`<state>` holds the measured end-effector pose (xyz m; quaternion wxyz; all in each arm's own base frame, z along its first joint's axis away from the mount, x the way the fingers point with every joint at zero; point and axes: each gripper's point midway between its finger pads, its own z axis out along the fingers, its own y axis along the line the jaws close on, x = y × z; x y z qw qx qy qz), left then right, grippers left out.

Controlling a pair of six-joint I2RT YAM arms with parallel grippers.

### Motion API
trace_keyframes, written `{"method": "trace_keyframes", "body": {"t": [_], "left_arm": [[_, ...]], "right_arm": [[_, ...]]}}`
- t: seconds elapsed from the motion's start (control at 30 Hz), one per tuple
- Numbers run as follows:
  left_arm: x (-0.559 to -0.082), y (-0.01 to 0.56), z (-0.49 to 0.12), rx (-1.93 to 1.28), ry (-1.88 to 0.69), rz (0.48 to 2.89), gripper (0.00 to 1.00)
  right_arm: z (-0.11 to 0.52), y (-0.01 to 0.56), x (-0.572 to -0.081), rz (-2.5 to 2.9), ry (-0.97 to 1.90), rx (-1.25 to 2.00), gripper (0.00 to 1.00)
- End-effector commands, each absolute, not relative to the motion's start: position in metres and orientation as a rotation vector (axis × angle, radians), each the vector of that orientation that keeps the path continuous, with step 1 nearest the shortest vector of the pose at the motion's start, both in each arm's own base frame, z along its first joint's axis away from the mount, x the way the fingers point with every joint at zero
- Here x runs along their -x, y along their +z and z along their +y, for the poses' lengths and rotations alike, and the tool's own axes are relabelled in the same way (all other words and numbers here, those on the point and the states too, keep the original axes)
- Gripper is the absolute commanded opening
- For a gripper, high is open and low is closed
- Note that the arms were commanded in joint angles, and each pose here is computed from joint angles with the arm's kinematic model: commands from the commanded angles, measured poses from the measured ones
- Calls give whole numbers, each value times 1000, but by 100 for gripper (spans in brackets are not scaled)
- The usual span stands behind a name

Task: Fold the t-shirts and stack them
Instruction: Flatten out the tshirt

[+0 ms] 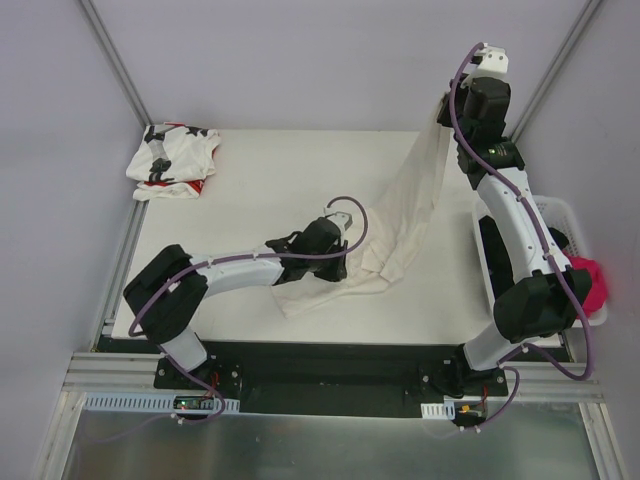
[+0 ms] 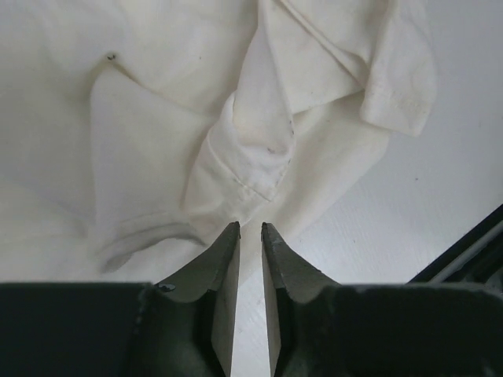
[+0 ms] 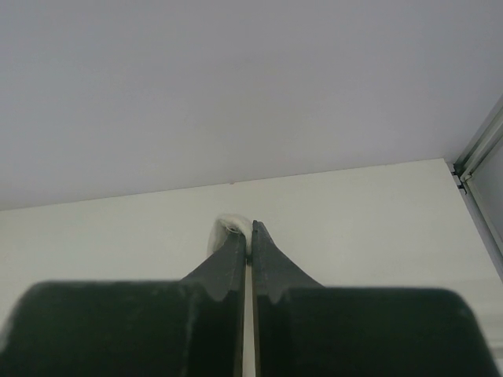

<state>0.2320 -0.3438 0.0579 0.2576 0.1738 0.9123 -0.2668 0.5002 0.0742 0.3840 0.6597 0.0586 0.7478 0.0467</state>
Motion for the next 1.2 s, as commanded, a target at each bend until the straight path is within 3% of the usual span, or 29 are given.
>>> {"method": "trace_keyframes", "body": {"t": [0.0, 0.33, 0.9, 0.97, 1.1, 1.17], "left_arm": [[-240, 91, -336, -466, -671, 2376, 18], [-256, 93, -331, -476, -568, 2351, 22], [-310, 89, -384, -654, -496, 2255, 20], [-317, 95, -393, -666, -519, 2235, 25], [-323, 94, -408, -699, -569, 2230, 50], [-325, 101, -416, -709, -602, 2218, 56]], "right_arm": [[70, 421, -493, 1596, 142, -156, 1], [71, 421, -492, 1594, 150, -157, 1], [69, 418, -490, 1602, 146, -156, 1], [68, 417, -491, 1603, 145, -159, 1], [66, 415, -490, 1608, 140, -159, 1], [64, 415, -490, 1605, 135, -163, 1]]}}
